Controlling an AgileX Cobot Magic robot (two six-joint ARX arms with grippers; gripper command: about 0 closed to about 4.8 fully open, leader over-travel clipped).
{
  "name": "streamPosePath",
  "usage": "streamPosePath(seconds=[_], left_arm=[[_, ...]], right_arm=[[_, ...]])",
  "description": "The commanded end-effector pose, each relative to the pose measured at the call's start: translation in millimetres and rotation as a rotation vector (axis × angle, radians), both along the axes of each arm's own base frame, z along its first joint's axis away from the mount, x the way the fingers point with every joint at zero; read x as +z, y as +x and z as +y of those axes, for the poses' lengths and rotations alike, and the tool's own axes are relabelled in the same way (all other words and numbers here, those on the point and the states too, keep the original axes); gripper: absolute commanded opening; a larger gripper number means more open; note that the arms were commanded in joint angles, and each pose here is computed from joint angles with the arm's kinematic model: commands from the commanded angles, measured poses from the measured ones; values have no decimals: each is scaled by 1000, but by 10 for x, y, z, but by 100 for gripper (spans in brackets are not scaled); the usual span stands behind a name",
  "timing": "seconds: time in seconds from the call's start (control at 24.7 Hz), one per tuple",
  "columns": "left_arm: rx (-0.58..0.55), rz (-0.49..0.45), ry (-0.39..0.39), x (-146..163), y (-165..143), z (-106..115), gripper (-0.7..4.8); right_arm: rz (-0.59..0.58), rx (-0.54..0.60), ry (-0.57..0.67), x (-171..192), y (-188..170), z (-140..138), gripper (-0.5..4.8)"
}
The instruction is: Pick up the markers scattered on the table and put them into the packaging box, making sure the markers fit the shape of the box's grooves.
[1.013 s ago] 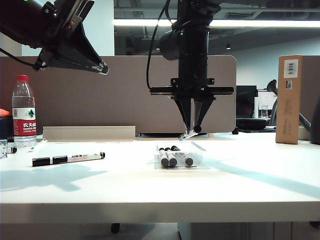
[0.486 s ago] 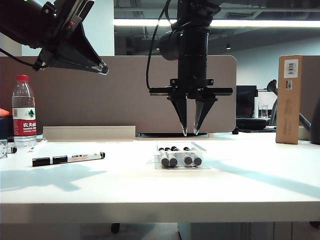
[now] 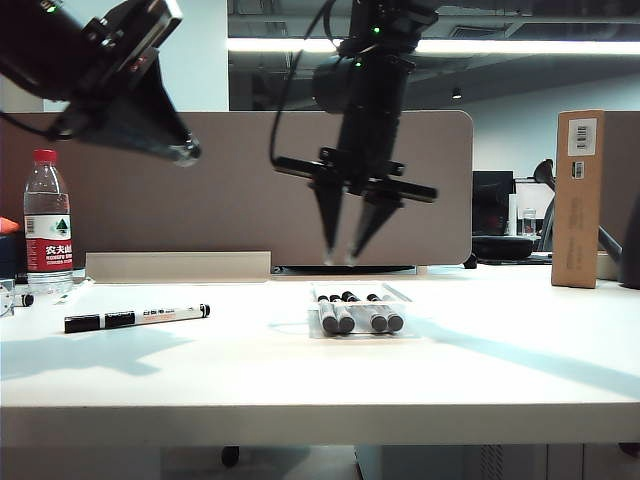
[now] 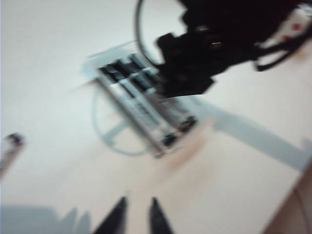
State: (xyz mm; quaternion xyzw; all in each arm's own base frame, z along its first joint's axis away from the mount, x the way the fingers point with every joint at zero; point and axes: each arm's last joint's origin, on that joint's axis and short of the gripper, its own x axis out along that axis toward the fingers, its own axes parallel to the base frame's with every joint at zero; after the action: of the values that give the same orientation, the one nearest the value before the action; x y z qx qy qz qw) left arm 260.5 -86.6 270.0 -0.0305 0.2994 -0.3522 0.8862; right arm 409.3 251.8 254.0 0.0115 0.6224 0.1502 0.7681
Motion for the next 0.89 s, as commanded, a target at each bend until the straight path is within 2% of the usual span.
streamPosePath(seconds=[0.04,0.12,0.2,0.28,0.32,0.53,0.61,0.69,0.77,0.89], left_arm=[[112,-37,23,107,-26,223,66],[149,-46,-8,176,-54,407,66],[149,-26,-28,183,-77,480,66],[141,11,-34,164,-105,500,66],[141,23,-32,160,-119,502,66],[128,30,-40,191,-177,502,66],[120,20,-46,216,-198,502,66],[118,-4,-43,257,-232,507,66],[115,-14,-47,280,-252,507,66],[96,-17,-61,302,-279,503,66]], right_arm=[[-38,60,133,63,-41,216,118],[-84,134,237,72,-92,468,124],[-81,190,301,-1,-121,634,133],[-71,268,305,-159,-141,757,159],[-73,286,301,-190,-133,762,160],[-131,413,271,-275,-58,720,245],[-178,465,257,-268,-37,717,253],[-241,538,252,-233,-16,728,282],[-268,557,255,-200,-7,737,285],[-325,660,235,-194,-13,757,305]])
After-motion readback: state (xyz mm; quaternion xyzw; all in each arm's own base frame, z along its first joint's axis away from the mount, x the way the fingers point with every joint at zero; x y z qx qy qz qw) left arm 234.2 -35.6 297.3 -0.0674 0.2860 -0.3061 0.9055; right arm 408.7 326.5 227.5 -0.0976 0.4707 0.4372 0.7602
